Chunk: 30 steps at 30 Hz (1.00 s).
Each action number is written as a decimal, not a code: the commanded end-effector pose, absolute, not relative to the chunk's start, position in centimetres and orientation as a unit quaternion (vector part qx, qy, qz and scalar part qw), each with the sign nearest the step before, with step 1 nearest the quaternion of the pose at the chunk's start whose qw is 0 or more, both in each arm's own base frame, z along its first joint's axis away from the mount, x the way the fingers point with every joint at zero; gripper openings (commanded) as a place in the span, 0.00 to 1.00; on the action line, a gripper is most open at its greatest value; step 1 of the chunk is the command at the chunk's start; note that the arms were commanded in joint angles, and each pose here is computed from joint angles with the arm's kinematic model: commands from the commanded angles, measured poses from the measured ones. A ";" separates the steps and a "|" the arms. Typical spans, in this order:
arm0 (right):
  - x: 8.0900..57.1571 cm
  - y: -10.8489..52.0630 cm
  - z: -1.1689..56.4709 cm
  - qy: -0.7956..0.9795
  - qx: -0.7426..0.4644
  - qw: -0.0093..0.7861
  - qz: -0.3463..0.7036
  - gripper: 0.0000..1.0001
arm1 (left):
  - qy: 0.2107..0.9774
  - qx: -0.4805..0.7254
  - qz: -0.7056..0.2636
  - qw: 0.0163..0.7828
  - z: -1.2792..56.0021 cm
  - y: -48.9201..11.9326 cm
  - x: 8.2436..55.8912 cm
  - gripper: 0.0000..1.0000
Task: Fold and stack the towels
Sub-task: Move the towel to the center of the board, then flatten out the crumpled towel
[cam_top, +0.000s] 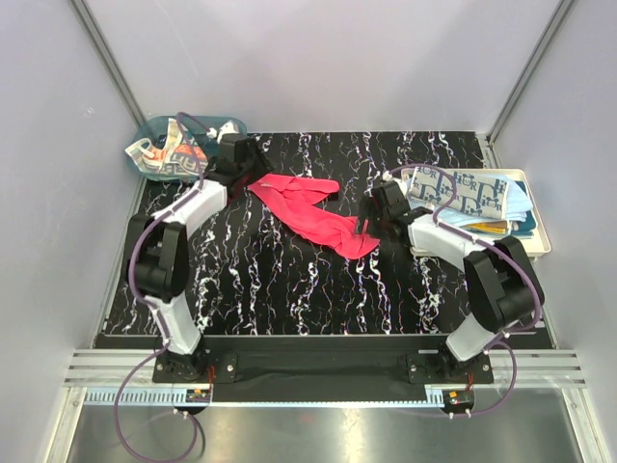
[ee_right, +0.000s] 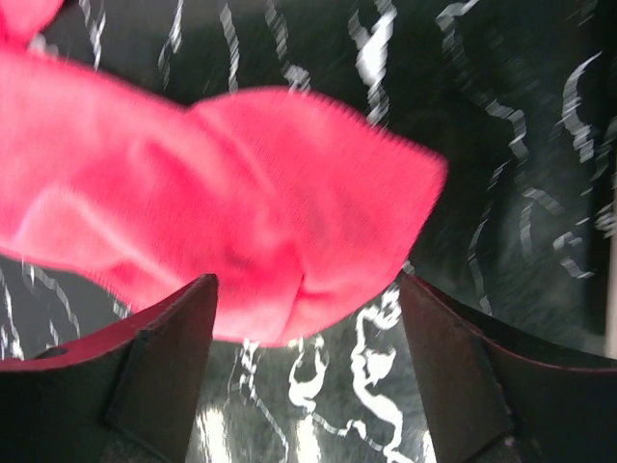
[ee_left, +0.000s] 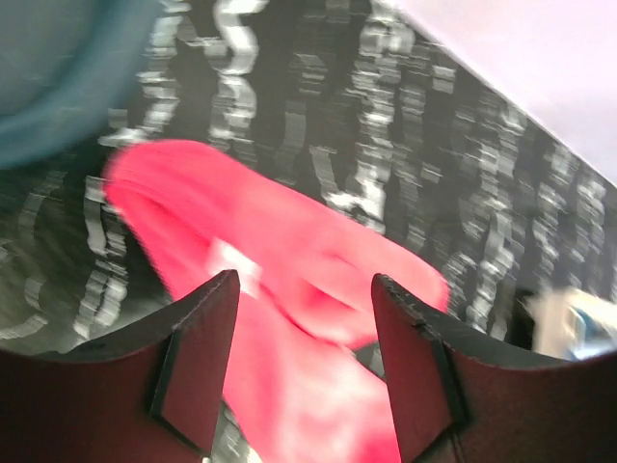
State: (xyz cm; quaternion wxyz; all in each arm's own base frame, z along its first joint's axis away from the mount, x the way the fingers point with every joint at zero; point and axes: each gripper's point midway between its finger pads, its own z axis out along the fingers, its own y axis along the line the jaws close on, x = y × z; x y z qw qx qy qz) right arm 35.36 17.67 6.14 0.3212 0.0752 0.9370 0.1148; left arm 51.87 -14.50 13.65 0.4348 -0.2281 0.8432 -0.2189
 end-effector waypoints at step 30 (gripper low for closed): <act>39.0 12.6 6.6 0.928 0.143 0.345 0.021 0.02 | 0.894 0.019 -0.321 0.312 7.1 -33.3 31.1 0.54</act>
